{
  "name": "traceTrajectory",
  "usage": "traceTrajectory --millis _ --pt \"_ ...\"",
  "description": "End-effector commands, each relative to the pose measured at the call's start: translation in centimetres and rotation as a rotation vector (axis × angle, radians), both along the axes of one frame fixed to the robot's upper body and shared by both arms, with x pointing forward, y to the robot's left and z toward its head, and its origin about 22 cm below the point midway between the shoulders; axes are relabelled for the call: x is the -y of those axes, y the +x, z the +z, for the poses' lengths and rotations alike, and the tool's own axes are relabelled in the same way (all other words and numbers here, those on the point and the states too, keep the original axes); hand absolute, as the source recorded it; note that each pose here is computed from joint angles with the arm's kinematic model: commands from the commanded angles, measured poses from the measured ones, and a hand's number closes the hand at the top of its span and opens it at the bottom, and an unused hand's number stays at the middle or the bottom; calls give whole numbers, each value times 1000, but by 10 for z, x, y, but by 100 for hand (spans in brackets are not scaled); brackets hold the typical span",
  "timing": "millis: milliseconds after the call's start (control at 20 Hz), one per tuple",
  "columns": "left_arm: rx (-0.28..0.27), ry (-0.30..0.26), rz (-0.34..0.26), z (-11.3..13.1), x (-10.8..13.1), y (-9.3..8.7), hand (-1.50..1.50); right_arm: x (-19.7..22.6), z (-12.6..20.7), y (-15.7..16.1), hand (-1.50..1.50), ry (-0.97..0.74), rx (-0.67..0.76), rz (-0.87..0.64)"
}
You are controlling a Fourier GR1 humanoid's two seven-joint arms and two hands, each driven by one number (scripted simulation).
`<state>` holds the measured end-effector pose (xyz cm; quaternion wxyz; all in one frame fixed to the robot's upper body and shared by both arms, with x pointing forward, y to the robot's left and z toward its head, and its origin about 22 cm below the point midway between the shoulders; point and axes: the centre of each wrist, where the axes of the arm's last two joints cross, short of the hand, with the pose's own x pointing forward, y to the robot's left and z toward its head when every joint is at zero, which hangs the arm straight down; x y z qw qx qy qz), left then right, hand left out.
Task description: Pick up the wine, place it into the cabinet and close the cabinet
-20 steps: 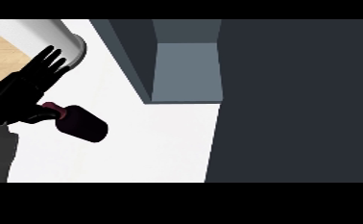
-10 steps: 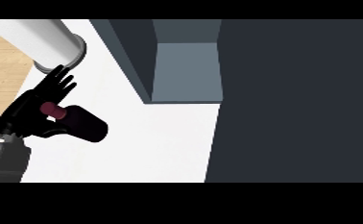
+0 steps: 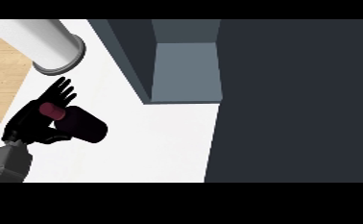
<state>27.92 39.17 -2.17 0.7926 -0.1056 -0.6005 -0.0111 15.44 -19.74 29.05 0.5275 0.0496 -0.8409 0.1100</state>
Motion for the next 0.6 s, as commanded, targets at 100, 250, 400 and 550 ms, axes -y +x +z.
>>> traceTrajectory --millis 100,250,400,550 --pt "-23 -19 -17 -36 10 -6 -150 9 5 -29 -150 7 5 73" --pt "-47 -17 4 -50 5 -12 -150 -2 5 -20 -150 10 0 72" --pt "-64 -79 -1 -56 -3 -16 -150 15 -9 -29 -150 18 11 56" --pt "-66 -84 25 -60 -3 -15 -150 6 -2 -31 -150 9 -12 72"
